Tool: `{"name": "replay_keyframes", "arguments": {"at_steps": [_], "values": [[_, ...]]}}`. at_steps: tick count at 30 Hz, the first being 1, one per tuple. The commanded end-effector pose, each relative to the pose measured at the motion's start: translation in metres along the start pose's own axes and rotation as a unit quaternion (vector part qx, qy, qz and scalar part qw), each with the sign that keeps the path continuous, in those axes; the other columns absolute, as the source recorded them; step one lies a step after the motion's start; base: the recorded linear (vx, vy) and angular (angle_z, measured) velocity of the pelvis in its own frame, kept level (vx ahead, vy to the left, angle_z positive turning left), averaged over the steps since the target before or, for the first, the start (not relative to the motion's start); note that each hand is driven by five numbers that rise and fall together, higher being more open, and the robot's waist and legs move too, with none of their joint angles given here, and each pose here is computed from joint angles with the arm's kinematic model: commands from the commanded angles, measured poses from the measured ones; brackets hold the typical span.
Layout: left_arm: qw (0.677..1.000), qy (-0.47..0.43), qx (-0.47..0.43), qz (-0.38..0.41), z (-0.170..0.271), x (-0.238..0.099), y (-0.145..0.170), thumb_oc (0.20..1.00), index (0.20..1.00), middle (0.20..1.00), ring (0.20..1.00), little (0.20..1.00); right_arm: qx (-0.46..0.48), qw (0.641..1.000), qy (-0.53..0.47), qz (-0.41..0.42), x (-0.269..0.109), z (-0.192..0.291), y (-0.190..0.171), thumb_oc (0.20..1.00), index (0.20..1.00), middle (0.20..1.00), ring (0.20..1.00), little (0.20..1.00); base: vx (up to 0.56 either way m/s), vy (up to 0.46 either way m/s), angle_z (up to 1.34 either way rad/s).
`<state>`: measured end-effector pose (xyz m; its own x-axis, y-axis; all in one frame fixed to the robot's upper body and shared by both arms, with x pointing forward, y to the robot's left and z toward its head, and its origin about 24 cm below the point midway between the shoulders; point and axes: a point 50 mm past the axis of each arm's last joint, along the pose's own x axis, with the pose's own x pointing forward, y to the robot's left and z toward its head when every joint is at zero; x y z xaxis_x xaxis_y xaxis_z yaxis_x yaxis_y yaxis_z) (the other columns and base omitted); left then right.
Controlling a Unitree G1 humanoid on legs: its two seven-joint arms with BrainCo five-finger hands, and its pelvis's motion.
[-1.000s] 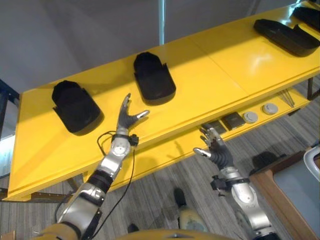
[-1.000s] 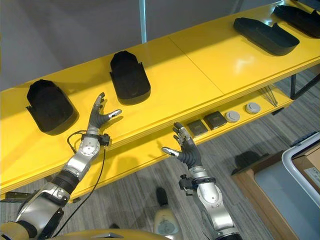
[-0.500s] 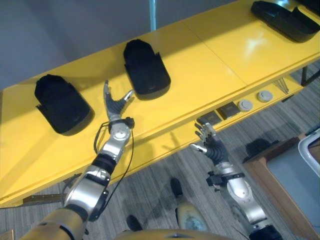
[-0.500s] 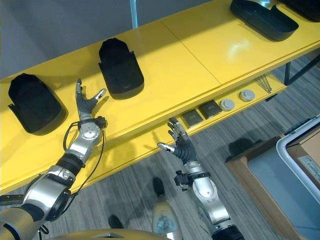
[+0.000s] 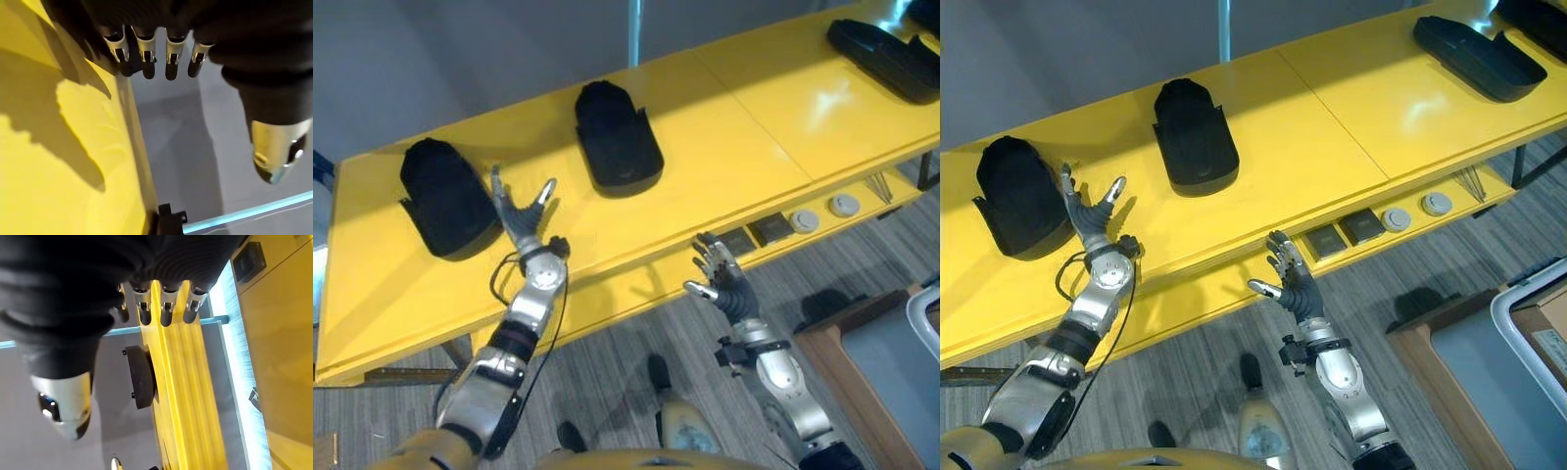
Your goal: Move parts from the plastic box to the shelf.
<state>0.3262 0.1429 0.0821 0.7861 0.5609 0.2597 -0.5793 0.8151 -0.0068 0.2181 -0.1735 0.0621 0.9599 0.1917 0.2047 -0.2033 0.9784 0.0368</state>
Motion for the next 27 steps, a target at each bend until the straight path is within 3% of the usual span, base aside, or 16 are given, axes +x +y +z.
{"name": "replay_keyframes", "arguments": {"at_steps": [1,18,22,27], "values": [[0.999,-0.035,0.008,0.017,0.007,0.011,0.006,1.0,1.0,1.0,1.0,1.0,0.027,0.998,-0.043,-0.036,-0.006,0.011,-0.005,1.0,1.0,1.0,1.0,1.0,0.0,-0.024,0.09],[1.0,-0.006,0.02,-0.004,-0.013,0.005,0.019,1.0,1.0,1.0,1.0,1.0,0.034,0.998,-0.024,-0.051,-0.01,0.004,-0.007,1.0,1.0,1.0,1.0,1.0,0.0,-0.001,0.07],[0.989,-0.025,-0.024,-0.146,-0.001,-0.005,0.008,1.0,1.0,1.0,1.0,1.0,0.003,0.998,-0.032,-0.056,-0.007,0.008,-0.015,1.0,1.0,1.0,1.0,1.0,-0.01,0.027,0.05],[0.944,-0.126,0.001,-0.306,0.028,-0.022,0.01,1.0,1.0,1.0,1.0,1.0,-0.059,0.993,-0.071,-0.069,-0.008,0.027,-0.031,1.0,1.0,1.0,1.0,1.0,0.01,0.061,0.04]]}}
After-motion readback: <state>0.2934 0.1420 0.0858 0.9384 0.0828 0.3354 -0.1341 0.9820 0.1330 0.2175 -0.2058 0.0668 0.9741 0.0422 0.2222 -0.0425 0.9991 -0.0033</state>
